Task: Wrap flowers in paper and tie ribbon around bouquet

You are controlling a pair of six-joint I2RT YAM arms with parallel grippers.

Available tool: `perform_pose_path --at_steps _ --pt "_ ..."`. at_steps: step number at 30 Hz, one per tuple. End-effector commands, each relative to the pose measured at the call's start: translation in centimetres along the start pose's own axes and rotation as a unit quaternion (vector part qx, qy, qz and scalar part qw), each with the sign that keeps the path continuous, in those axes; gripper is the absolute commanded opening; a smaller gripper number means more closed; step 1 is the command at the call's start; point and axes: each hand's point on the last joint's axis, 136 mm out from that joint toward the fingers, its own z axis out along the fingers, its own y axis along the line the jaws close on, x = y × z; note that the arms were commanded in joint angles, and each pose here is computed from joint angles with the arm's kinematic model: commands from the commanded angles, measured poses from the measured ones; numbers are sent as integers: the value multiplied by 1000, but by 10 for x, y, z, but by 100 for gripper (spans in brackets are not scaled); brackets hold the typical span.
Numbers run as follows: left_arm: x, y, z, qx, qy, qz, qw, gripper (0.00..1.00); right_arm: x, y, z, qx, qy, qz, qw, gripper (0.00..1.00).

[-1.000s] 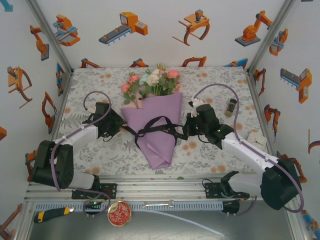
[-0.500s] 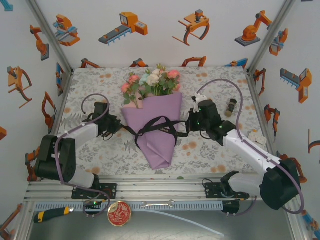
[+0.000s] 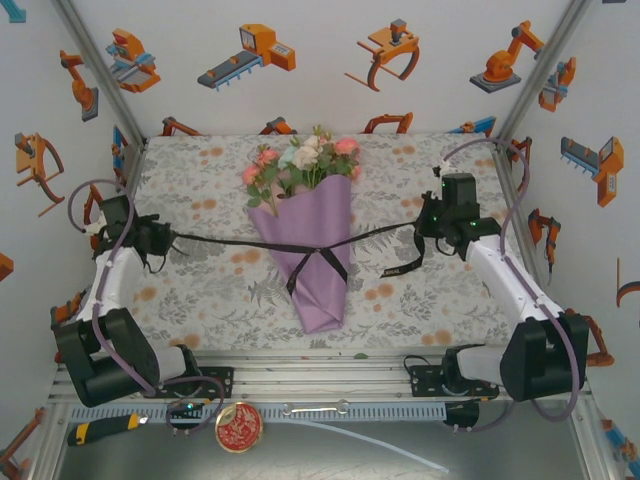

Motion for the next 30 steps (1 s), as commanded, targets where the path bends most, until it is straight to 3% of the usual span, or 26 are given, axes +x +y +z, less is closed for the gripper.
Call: perform_pose_path --at_steps 1,9,12,21,23,25,26,28,30 --pt "-13 20 -4 -26 -3 0 1000 0 7 -17 4 10 32 8 999 0" --pt "-41 62 3 -61 -10 -51 997 0 47 -72 30 43 117 113 986 0" --pt "-52 79 1 -71 -19 -70 995 0 54 -104 28 77 123 162 976 0" --pt "-90 147 -30 -139 -83 -155 974 0 49 -207 -20 191 11 374 907 0" --pt "-87 143 -26 -122 -69 -161 977 0 36 -202 -19 166 -10 372 913 0" --pt "-76 127 -18 -76 -41 -160 983 0 20 -179 -10 93 -24 356 929 0" --pt "-69 116 -14 -55 -28 -153 986 2 13 -165 -6 62 -26 333 941 4" --pt "-49 90 -11 -19 2 -122 992 27 7 -135 -3 39 -15 253 967 28" --pt "-30 67 -15 7 23 -89 996 47 6 -113 -6 49 -9 169 984 42"
